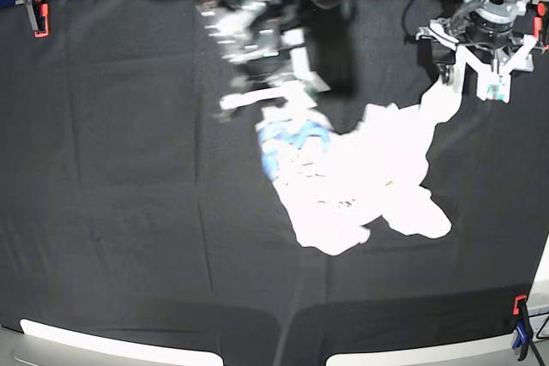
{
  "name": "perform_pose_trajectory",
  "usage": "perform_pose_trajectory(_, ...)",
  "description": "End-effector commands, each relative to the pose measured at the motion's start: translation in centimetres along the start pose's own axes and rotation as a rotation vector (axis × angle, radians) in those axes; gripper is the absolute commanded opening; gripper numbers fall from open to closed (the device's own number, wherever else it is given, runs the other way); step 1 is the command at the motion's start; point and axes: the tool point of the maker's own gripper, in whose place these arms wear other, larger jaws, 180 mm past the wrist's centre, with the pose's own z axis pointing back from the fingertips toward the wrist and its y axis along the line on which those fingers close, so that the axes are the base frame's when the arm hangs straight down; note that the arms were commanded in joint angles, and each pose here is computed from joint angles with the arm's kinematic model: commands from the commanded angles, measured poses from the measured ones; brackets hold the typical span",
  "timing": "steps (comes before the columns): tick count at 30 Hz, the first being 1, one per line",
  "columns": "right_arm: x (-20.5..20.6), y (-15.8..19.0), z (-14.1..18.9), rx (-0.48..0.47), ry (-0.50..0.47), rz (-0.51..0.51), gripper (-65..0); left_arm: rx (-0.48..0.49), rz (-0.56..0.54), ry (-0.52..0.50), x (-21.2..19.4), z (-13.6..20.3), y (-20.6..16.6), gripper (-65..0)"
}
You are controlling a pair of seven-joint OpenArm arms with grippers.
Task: Layout the t-shirt on the table in an organized manner, then fold the t-shirt properly
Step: 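Pull the grasped shirt edges apart with both grippers to spread it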
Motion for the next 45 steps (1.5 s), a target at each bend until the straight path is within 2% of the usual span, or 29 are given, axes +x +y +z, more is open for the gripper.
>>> perform_pose_trajectory(1,0.6,-1.7,0.5,-0.043,-0.025,0.004,-65.0,0.012,-0.010,-0.051,1.3,0.3,0.4,-23.5)
perform_pose_trajectory(11,-5.8,-11.0,2.0,-0.228,0.120,0.084,-65.0,-0.006,0.009,-0.046,1.1,0.3,0.0,-23.5)
perform_pose_trajectory(13,-6.9,-13.0,2.3,-0.271,0.147,0.087,-65.0,-0.046,0.021,-0.049,1.1,0.3,-0.7,-23.5)
perform_pose_trajectory(16,-8.0,-14.8,2.7,-0.304,0.173,0.078,-65.0,-0.170,-0.022,-0.022,0.2,0.1,-2.9,-23.5)
perform_pose_trajectory(19,-8.5,-15.3,2.8,-0.306,0.186,0.065,-65.0,-0.236,-0.020,0.051,-1.5,0.0,-4.0,-23.5)
perform_pose_trajectory(24,-8.6,-15.3,2.8,-0.306,0.187,0.067,-65.0,-0.185,-0.035,0.130,-4.3,-1.8,-2.8,-23.5)
perform_pose_trajectory(27,-8.7,-15.3,2.8,-0.305,0.190,0.066,-65.0,-0.117,0.016,0.113,-3.7,-2.9,-1.4,-23.5)
perform_pose_trajectory(30,-8.9,-15.0,2.9,-0.299,0.195,0.065,-65.0,-0.120,0.068,0.086,-2.5,-3.6,-0.9,-23.5)
perform_pose_trajectory(33,-9.1,-14.5,2.9,-0.286,0.200,0.061,-65.0,-0.165,0.150,0.103,-2.7,-4.4,-0.9,-23.5)
perform_pose_trajectory(36,-9.4,-14.1,3.0,-0.277,0.207,0.060,-65.0,-0.262,0.264,0.193,-4.3,-4.9,-1.7,-23.6)
perform_pose_trajectory(38,-9.6,-13.9,3.1,-0.273,0.213,0.060,-65.0,-0.297,0.312,0.191,-4.3,-4.9,-1.5,-23.6)
perform_pose_trajectory(45,-10.2,-13.2,3.2,-0.256,0.229,0.059,-65.0,-0.207,0.350,0.144,-3.7,-4.9,2.9,-23.5)
